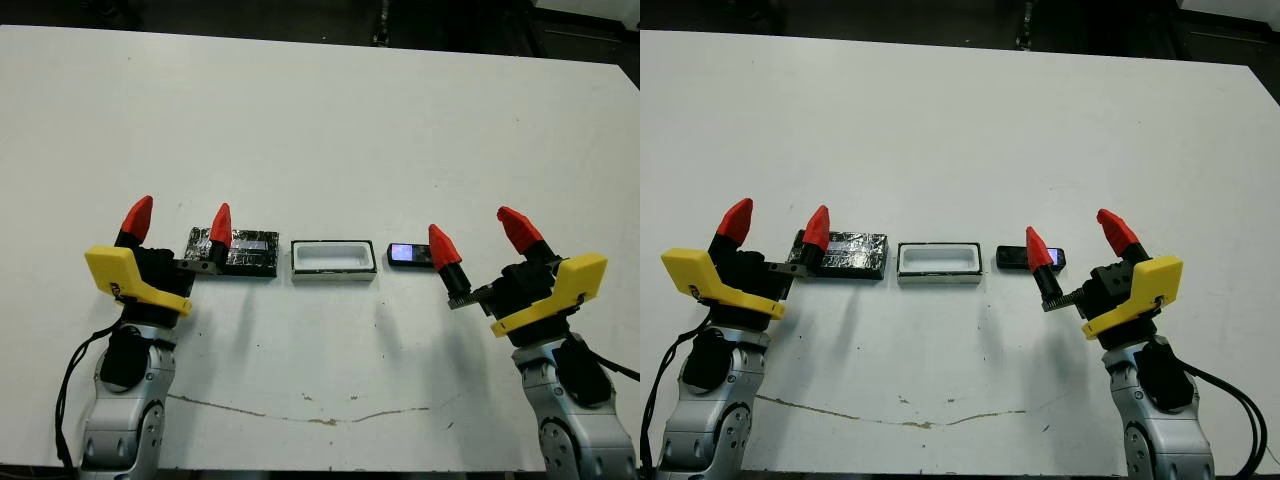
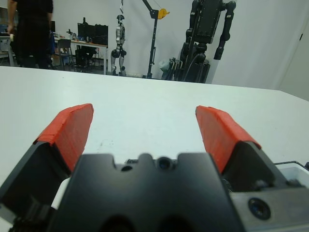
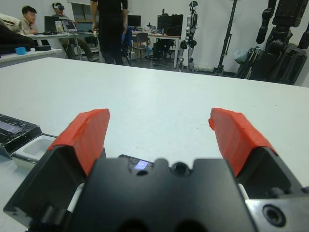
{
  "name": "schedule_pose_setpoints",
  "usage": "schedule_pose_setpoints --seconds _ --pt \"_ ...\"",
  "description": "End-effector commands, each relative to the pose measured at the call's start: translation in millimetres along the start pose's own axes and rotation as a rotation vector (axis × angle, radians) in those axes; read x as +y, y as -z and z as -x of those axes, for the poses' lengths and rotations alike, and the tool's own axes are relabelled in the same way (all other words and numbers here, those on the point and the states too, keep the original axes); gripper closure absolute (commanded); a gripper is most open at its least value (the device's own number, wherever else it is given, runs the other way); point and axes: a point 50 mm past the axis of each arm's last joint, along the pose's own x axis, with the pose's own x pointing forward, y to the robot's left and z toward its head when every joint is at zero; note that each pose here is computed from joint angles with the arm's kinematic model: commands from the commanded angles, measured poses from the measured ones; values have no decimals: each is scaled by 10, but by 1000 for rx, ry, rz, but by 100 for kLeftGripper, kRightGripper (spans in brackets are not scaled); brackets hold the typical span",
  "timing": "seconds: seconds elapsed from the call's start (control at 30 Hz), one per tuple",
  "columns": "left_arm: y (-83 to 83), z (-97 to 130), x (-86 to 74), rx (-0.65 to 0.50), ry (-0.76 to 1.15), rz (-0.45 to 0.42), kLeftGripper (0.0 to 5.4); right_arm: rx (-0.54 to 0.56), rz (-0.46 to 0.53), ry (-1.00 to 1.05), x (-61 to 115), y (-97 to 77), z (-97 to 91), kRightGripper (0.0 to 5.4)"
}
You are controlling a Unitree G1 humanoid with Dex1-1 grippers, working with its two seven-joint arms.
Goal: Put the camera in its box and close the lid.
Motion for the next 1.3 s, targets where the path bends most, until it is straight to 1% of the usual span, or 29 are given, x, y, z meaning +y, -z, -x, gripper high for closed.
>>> schedule_pose_setpoints --seconds 0.03,0.23,0.3,0.37,0.43,0.5,0.63,0.8,0.93,1.0,1.07,1.13,1.23,1.3 --pt "16 9 3 5 -1 14 2 16 4 1 -17 17 27 0" --pt "22 6 17 7 -3 -1 2 19 2 -12 -3 39 36 0" --pt "27 8 17 11 -7 -20 2 27 0 -14 -7 42 41 0" --pt "32 11 13 10 -10 -32 2 29 7 -14 -26 42 43 0" --pt "34 13 6 11 -9 -25 2 26 13 -16 -69 31 33 0" --pt "33 15 3 11 -8 -10 2 26 33 -26 -135 -7 7 0" --pt "40 20 1 12 -7 -3 2 29 129 -71 -329 -128 -96 0" --pt "40 19 4 12 -8 -10 2 60 229 -184 -616 -335 -303 0" --pt "40 21 1 12 -11 -4 2 129 297 -359 -807 -464 -502 0" --pt "47 22 -2 13 -16 -6 2 191 309 -453 -873 -494 -588 0" --pt "51 24 -5 12 -18 -15 2 245 315 -540 -898 -492 -660 0" --pt "52 22 -9 10 -18 -19 2 302 366 -629 -886 -464 -728 0" --pt "54 23 -15 11 -15 -1 2 379 417 -778 -870 -389 -814 0" --pt "54 25 -14 14 -16 1 2 423 425 -848 -855 -341 -858 0"
